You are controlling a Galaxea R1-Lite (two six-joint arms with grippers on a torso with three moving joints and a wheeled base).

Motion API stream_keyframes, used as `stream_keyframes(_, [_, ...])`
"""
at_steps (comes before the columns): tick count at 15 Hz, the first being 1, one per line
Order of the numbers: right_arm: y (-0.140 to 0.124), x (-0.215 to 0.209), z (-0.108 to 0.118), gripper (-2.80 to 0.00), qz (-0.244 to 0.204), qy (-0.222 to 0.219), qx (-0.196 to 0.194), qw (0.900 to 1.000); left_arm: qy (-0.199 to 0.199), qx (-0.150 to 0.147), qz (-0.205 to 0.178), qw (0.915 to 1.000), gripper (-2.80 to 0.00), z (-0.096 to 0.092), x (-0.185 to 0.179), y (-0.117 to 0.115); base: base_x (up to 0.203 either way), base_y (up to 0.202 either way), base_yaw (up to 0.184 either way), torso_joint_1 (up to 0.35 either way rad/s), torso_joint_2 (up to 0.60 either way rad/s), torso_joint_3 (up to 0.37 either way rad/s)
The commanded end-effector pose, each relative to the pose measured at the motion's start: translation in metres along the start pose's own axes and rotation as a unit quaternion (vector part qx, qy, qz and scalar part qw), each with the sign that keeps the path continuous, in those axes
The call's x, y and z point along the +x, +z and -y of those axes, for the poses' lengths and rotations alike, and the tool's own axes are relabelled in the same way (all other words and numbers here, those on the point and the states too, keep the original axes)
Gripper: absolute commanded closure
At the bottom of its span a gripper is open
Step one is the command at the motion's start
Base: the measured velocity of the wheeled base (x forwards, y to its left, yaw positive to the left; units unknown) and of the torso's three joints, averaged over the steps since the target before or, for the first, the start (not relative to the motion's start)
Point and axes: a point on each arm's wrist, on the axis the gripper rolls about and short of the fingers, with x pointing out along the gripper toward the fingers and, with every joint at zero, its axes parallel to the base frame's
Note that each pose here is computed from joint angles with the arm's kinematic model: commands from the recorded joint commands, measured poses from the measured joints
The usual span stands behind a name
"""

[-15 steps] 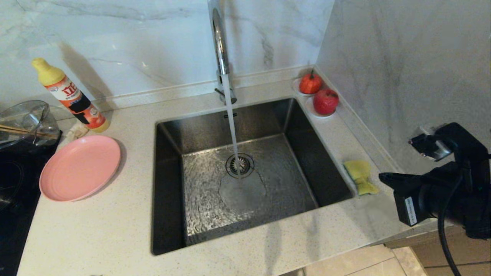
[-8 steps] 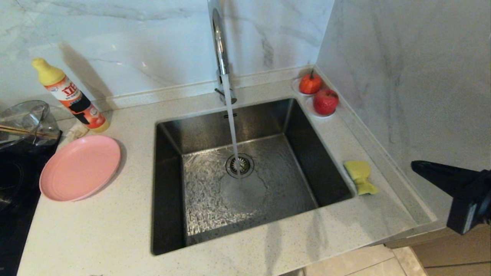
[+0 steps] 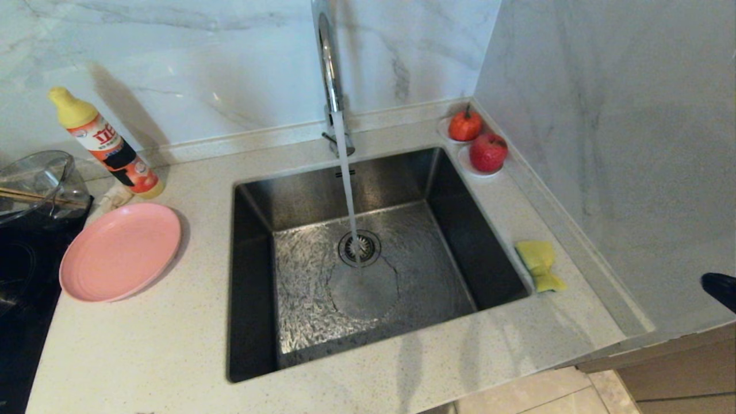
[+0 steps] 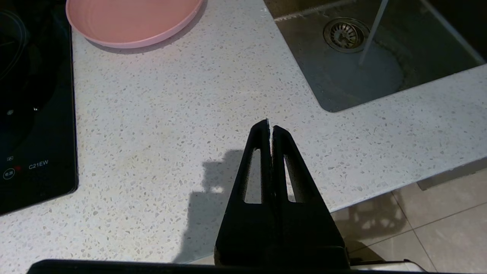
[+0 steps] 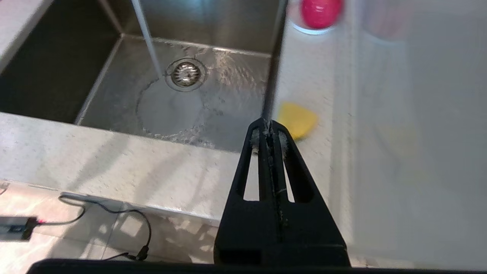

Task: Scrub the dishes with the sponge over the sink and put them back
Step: Turn off the faucet

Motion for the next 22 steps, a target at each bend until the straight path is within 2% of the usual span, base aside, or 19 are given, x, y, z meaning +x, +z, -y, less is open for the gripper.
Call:
stream_keyframes(1, [-0.012,-0.029,0.002,0.00,0.032,-0.005,-0.003,0.999,0.001,0.000,0.001,1.0000,0.00,0.000,0.000,0.000,0.000,0.000,0.000,0.000,0.00,0.000])
stream_keyframes(7, [-0.044,-0.070,-0.007,0.00,0.048,-0.021,-0.010,0.999,0.000,0.000,0.001,1.0000,0.00,0.000,0.000,0.000,0.000,0.000,0.000,0.000,0.00,0.000])
stream_keyframes(10, [-0.075,-0.083,-0.017,0.00,0.038,-0.070,-0.014,0.997,-0.001,0.000,0.001,1.0000,0.00,0.000,0.000,0.000,0.000,0.000,0.000,0.000,0.00,0.000])
stream_keyframes(13, [-0.110,-0.081,-0.020,0.00,0.006,-0.101,0.007,0.995,0.000,0.001,0.001,1.0000,0.00,0.000,0.000,0.000,0.000,0.000,0.000,0.000,0.00,0.000])
stream_keyframes(17, [-0.136,-0.095,-0.027,0.00,0.016,-0.131,0.010,0.991,0.000,0.001,0.001,1.0000,0.00,0.000,0.000,0.000,0.000,0.000,0.000,0.000,0.00,0.000])
stream_keyframes(19, [-0.150,-0.096,-0.026,0.00,-0.034,-0.177,0.024,0.983,0.000,0.001,0.001,1.0000,0.00,0.000,0.000,0.000,0.000,0.000,0.000,0.000,0.00,0.000])
stream_keyframes(22, [-0.151,-0.096,-0.026,0.00,-0.043,-0.182,0.035,0.982,0.000,0.000,0.001,1.0000,0.00,0.000,0.000,0.000,0.000,0.000,0.000,0.000,0.00,0.000])
